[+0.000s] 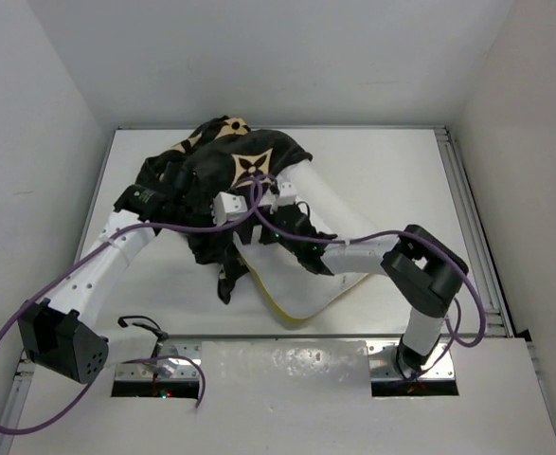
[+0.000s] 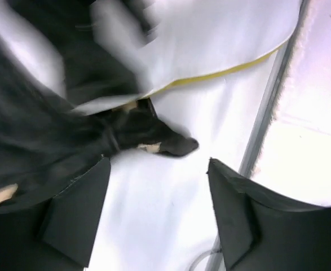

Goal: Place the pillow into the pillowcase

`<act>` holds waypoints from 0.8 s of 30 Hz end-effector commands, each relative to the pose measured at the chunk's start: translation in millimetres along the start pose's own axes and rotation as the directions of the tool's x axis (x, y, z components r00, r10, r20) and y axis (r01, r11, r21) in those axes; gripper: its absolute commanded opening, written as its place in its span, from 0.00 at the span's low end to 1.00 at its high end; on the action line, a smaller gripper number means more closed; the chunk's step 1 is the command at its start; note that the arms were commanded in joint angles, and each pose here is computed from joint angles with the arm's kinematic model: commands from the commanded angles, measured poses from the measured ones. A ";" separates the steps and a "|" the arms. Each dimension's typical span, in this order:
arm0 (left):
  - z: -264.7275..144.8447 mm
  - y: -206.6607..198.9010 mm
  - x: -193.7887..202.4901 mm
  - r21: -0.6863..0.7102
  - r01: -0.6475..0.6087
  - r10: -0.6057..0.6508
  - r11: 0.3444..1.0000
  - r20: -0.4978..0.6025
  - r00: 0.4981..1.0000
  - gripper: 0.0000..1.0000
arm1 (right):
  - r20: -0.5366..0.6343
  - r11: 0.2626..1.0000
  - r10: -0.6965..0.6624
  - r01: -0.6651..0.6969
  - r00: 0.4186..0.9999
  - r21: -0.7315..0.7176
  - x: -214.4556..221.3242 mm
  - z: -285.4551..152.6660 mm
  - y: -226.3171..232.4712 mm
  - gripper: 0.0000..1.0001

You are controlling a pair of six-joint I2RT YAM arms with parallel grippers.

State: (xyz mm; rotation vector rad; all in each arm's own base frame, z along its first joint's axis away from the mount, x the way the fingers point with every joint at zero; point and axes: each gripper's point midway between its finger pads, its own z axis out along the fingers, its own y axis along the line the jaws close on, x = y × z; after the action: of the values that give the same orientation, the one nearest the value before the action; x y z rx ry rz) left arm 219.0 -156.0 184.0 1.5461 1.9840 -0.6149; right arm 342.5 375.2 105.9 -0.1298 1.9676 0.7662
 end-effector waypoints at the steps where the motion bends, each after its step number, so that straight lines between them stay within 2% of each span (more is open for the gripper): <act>1: -29.8 -8.7 -14.6 -0.023 -0.045 0.046 0.999 0.049 0.998 0.71 | 0.073 0.977 -0.025 0.039 0.997 -0.211 -27.0 -31.2 31.9 0.99; 2: -33.0 -3.3 -18.2 -0.048 -0.038 0.040 0.998 0.050 0.998 0.74 | 0.097 0.978 -0.038 0.057 0.995 -0.202 -44.1 -44.0 32.0 0.99; 3: -36.3 2.8 -24.9 -0.073 -0.014 0.019 0.997 0.066 0.998 0.79 | 0.019 0.988 -0.080 0.082 0.997 -0.130 -31.5 -48.9 14.5 0.99; 5: -36.9 31.4 -45.6 -0.164 -0.003 0.020 0.986 0.103 0.995 0.81 | 0.021 0.989 -0.143 0.144 0.989 -0.026 -56.2 -60.4 -2.0 0.99; 6: -33.0 41.4 -51.5 -0.205 0.074 -0.051 0.976 0.115 0.992 0.80 | -0.068 0.984 -0.170 0.172 0.983 0.040 -44.7 -67.5 -21.1 0.99; 7: -32.0 63.2 -46.0 -0.311 0.096 -0.078 0.945 0.069 0.995 0.74 | -0.088 0.979 -0.195 0.199 0.977 0.041 -49.3 -72.6 -25.8 0.93; 8: -15.4 81.8 -56.5 -0.354 0.080 -0.061 0.932 0.065 0.996 0.50 | -0.101 0.978 -0.200 0.205 0.974 0.040 -54.8 -77.3 -36.5 0.76; 9: -6.9 92.6 -57.0 -0.393 0.118 -0.104 0.912 0.056 0.993 0.34 | -0.107 0.977 -0.205 0.210 0.973 0.039 -60.1 -88.3 -40.1 0.40; 10: 5.8 116.2 -56.6 -0.444 0.123 -0.133 0.887 0.010 0.991 0.20 | -0.104 0.975 -0.184 0.195 0.977 0.109 -62.5 -95.1 -61.4 0.00; 12: 27.7 131.6 -69.1 -0.451 0.109 -0.133 0.886 -0.021 0.991 0.23 | -0.066 0.971 -0.168 0.177 0.983 0.161 -76.0 -113.8 -76.9 0.00; 13: 43.7 155.8 -73.9 -0.480 0.100 -0.146 0.871 -0.061 0.987 0.48 | -0.077 0.964 -0.148 0.161 0.986 0.210 -72.1 -121.3 -97.1 0.06; 14: 62.6 161.1 -57.8 -0.482 0.100 -0.179 0.871 -0.122 0.976 0.49 | -0.067 0.957 -0.138 0.151 0.988 0.247 -74.5 -127.9 -107.4 0.46; 15: 40.3 174.0 -90.7 -0.549 0.094 -0.152 0.830 -0.061 0.986 0.49 | -0.078 0.950 -0.119 0.136 0.990 0.282 -73.2 -140.7 -117.6 0.64; 16: 71.0 196.8 -80.8 -0.560 0.095 -0.194 0.823 -0.120 0.974 0.71 | -0.088 0.938 -0.099 0.123 0.991 0.325 -68.8 -148.5 -134.4 0.77; 17: 75.7 207.7 -82.9 -0.583 0.096 -0.200 0.806 -0.117 0.973 0.72 | -0.094 0.928 -0.091 0.118 0.991 0.353 -66.2 -155.7 -144.2 0.95; 18: 78.7 216.0 -82.6 -0.600 0.111 -0.218 0.792 -0.109 0.970 0.75 | -0.113 0.919 -0.084 0.121 0.990 0.375 -60.8 -163.5 -152.7 0.99; 19: 89.1 224.8 -76.3 -0.615 0.111 -0.235 0.781 -0.124 0.964 0.81 | -0.109 0.909 -0.071 0.110 0.991 0.402 -57.6 -173.8 -164.3 0.99; 20: 86.3 236.1 -82.7 -0.657 0.109 -0.234 0.746 -0.105 0.967 0.82 | -0.143 0.898 -0.055 0.112 0.988 0.426 -43.4 -181.6 -175.9 0.99; 23: 99.0 248.4 -75.4 -0.681 0.105 -0.249 0.725 -0.117 0.961 0.81 | -0.142 0.887 -0.055 0.114 0.988 0.447 -38.0 -195.5 -189.8 0.99; 24: 107.3 249.8 -69.8 -0.674 0.101 -0.253 0.731 -0.132 0.958 0.76 | -0.153 0.878 -0.049 0.116 0.987 0.464 -30.9 -200.2 -198.4 0.99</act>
State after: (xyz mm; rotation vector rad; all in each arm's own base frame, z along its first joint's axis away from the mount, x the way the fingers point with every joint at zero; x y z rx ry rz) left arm 460.2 -217.8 110.4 1.1515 2.2751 0.1230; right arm 295.2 115.0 115.3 0.0324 2.1783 0.2592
